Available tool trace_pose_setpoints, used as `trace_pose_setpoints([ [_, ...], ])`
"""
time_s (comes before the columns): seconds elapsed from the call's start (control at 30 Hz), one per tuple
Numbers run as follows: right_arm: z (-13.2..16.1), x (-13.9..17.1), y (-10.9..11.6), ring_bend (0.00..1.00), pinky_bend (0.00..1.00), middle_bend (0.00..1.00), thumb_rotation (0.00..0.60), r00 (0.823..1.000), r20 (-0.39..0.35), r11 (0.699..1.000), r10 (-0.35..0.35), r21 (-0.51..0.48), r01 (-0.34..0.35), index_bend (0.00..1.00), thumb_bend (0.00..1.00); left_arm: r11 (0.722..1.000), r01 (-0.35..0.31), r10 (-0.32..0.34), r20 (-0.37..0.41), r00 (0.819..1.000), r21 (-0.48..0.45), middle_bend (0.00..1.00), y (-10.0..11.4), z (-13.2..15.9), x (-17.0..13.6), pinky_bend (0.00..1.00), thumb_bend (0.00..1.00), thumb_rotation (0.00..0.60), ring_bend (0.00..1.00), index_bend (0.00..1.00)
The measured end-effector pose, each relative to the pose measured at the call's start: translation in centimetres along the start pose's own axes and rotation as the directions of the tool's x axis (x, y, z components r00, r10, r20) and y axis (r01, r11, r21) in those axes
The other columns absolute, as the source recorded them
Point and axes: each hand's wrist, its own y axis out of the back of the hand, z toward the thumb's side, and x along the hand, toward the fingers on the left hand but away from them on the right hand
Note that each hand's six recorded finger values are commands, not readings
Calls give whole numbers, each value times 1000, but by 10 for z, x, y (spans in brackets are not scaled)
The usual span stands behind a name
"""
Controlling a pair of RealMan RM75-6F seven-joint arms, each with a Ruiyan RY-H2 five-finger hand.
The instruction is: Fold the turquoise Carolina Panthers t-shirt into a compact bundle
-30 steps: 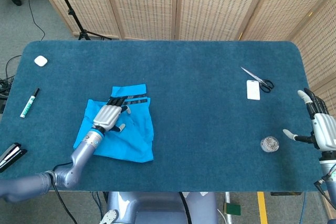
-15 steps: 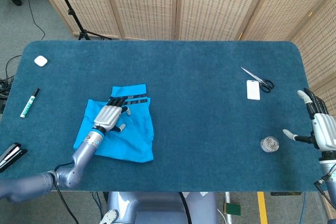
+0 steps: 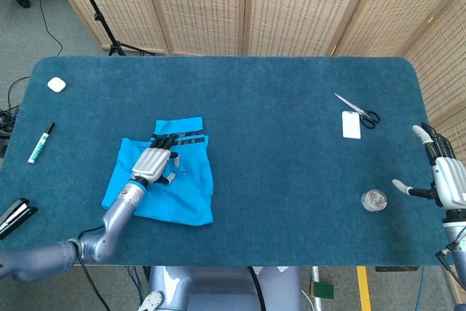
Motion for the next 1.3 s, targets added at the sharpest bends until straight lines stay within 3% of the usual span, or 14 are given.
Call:
trace_pose_setpoints([
  [0.2,0,0,0,0,0,0,600,1000,0,1000,-1,1,1,0,0,1000,-4,4,1,1000,9,0,-1,0,0,0,476,600,0,613],
  [0.67,-1,0,1,0,0,0,600,1000,3,1000,-3,1,3,0,0,999,-36,36,13,999,31,0,2,1,-1,0,485,600,0,706],
  [0.87,-1,0,1,0,0,0,600,1000,5,1000,-4,0,4,0,0,992,-91,85,69,994,91,0,10,7,-3,0,482,600,0,741],
  [1.07,-1,0,2,0,0,0,600,1000,4,1000,-5,-2,5,0,0,964,-169,137,164,977,205,0,21,15,-4,0,477,600,0,752],
  [1.3,-1,0,2,0,0,0,600,1000,4,1000,-7,-5,7,0,0,911,-246,172,239,956,330,0,37,19,3,0,470,600,0,763],
])
